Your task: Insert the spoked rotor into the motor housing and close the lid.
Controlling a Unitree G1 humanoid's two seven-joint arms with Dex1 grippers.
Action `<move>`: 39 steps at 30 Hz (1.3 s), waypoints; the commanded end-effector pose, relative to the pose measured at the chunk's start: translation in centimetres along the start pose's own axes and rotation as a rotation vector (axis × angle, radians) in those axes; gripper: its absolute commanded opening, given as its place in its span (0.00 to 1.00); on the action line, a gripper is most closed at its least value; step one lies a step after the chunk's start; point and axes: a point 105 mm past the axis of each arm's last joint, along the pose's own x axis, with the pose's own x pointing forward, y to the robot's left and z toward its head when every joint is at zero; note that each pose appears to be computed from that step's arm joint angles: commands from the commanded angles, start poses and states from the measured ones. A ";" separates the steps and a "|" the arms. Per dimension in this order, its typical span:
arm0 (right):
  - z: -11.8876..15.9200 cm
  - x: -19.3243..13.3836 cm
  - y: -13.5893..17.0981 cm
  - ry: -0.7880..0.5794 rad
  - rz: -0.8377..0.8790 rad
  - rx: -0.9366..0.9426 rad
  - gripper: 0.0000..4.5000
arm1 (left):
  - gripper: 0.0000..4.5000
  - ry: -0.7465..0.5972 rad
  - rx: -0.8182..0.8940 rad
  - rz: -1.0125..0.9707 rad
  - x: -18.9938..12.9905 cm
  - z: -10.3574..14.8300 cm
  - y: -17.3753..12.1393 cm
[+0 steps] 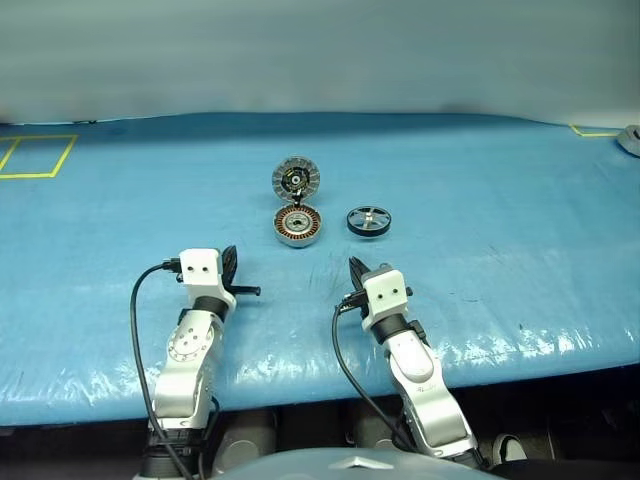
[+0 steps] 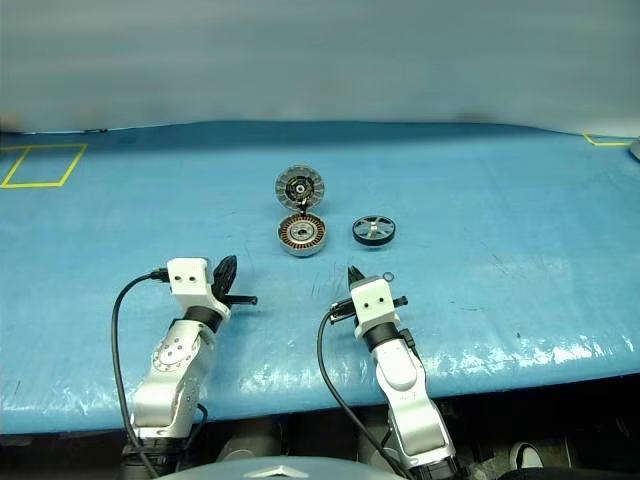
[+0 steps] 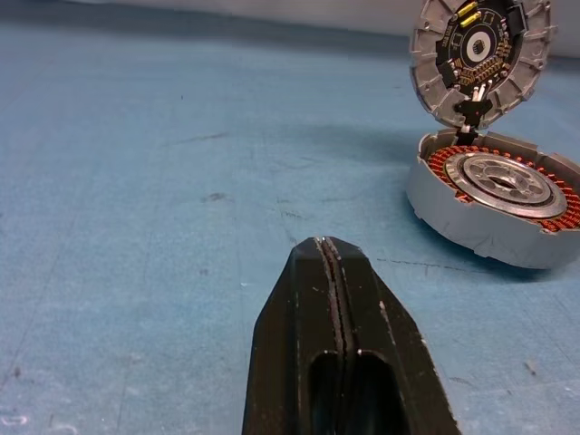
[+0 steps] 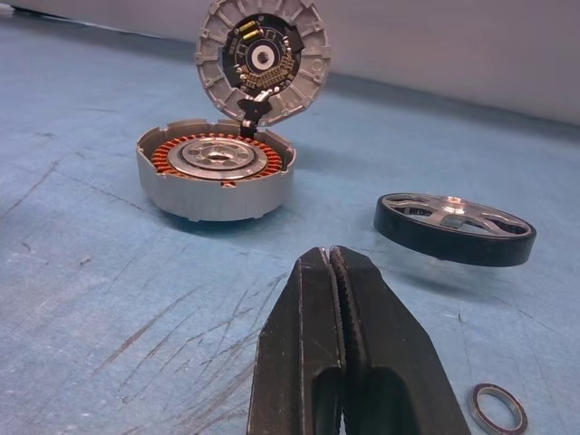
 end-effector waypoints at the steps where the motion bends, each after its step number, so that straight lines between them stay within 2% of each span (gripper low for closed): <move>1: 0.9 0.2 -0.8 -0.032 -0.051 0.020 0.01 | 0.00 -0.067 0.110 -0.027 0.0 1.2 -0.4; 12: 1.6 0.2 -2.5 -0.041 -0.139 -0.036 0.01 | 0.00 -0.036 0.055 -0.104 -0.1 0.7 -0.4; 16: 1.6 0.1 -3.4 0.007 -0.156 0.018 0.01 | 0.00 -0.032 0.085 -0.074 0.0 1.3 0.3; 19: 2.3 0.2 -5.0 0.030 -0.211 0.064 0.01 | 0.00 -0.054 0.021 -0.154 0.1 2.2 -0.2; 24: 2.3 -0.3 -5.0 0.142 0.013 0.081 0.01 | 0.00 0.040 0.072 -0.333 0.1 2.0 -1.5; 27: 1.9 -1.3 -5.4 0.212 0.087 0.069 0.00 | 0.12 0.086 0.118 -0.428 -0.1 2.0 -2.1; 29: 1.8 -1.9 -5.5 0.245 0.129 0.063 0.09 | 0.29 0.119 0.177 -0.487 -0.4 1.7 -2.5; 31: 1.8 -2.4 -5.5 0.268 0.162 0.046 0.21 | 0.43 0.142 0.220 -0.515 -0.6 1.5 -2.5; 38: 1.8 -2.9 -5.4 0.301 0.197 0.030 0.73 | 0.96 0.185 0.222 -0.561 -1.1 1.0 -2.6; 39: 1.8 -2.9 -5.3 0.302 0.199 0.029 0.80 | 1.00 0.188 0.221 -0.564 -1.1 0.9 -2.6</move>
